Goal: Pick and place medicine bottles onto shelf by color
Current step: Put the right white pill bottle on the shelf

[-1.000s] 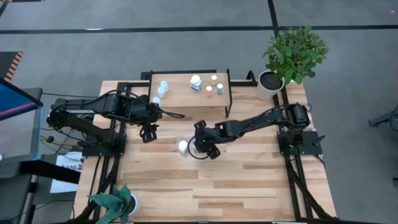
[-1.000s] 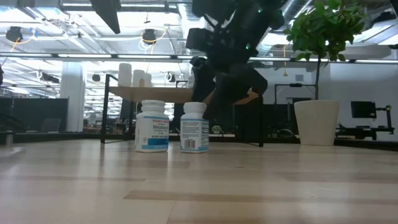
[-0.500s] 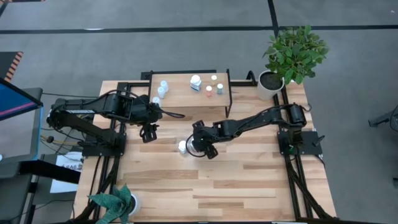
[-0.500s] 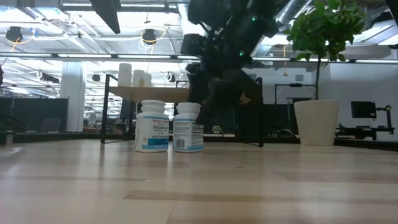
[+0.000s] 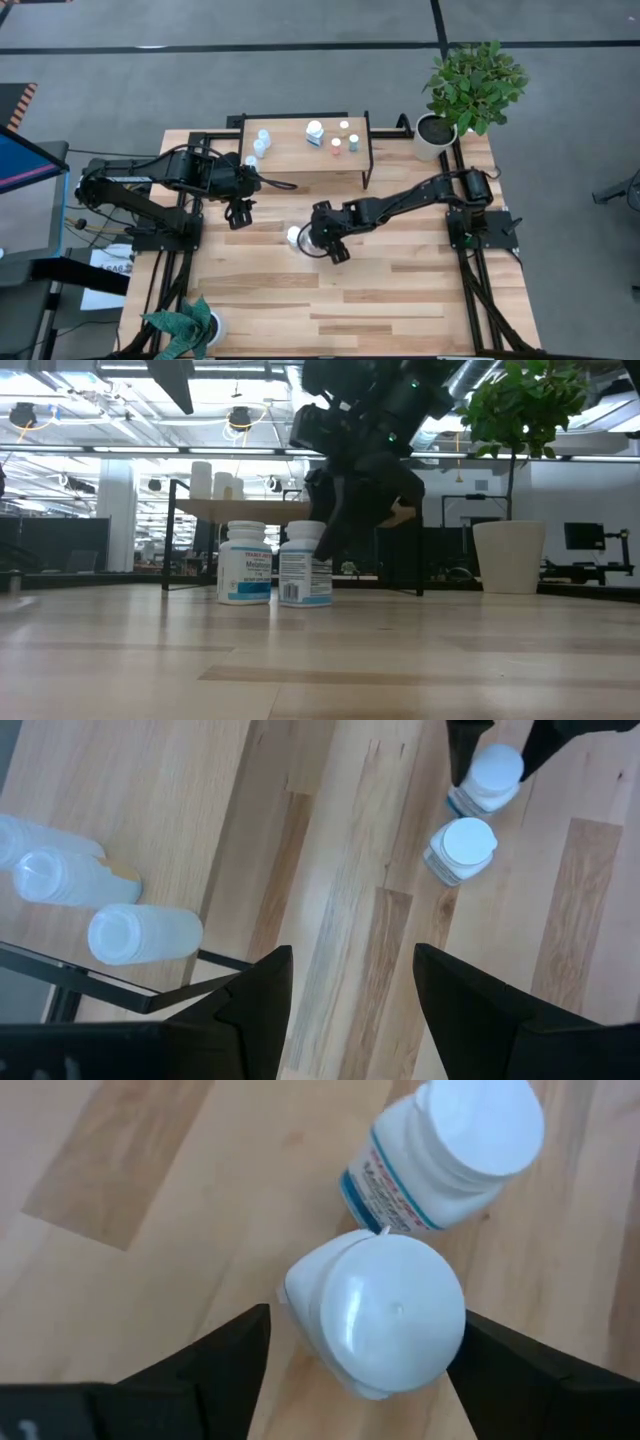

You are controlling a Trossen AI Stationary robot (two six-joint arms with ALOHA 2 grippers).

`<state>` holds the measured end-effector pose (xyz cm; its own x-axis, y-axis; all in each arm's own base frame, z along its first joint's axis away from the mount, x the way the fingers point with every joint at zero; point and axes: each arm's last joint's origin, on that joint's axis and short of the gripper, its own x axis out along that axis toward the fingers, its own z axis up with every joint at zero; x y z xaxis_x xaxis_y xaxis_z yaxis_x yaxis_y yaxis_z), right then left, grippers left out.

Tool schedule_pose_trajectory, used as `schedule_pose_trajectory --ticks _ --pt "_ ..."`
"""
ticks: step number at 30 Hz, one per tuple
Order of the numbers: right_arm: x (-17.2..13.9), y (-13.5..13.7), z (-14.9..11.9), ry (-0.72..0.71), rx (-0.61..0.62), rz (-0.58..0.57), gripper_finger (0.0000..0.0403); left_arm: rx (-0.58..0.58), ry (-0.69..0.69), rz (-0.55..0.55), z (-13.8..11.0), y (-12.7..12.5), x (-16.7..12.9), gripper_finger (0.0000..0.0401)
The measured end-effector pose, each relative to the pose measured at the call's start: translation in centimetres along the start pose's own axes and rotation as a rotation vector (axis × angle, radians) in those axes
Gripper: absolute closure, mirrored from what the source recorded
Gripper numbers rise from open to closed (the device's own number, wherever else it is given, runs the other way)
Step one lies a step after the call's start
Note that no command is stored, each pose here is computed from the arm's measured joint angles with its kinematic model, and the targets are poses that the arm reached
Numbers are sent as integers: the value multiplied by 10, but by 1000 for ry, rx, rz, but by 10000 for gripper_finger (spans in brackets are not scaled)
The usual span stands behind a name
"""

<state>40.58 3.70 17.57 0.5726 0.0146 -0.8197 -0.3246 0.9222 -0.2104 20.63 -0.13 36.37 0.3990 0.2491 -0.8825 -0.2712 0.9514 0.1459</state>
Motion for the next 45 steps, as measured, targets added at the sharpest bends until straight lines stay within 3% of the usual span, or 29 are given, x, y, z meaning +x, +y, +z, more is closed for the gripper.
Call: schedule_pose_trajectory --ticks 3,9,20,23,28,36,45 --pt "0 4 1 -5 61 13 101 0 0 0 0 0 0 205" --pt "0 5 3 -17 342 15 101 0 0 0 0 0 0 205" --pt "0 3 3 -21 727 16 101 0 0 0 0 0 0 205" --pt "0 3 3 -22 784 17 101 1 0 0 0 0 0 205" --pt "0 3 3 -22 768 16 101 1 0 0 0 0 0 205" --pt "0 4 5 -41 353 12 101 1 0 0 0 0 0 205" --pt "0 7 4 -22 56 16 101 1 0 0 0 0 0 205"
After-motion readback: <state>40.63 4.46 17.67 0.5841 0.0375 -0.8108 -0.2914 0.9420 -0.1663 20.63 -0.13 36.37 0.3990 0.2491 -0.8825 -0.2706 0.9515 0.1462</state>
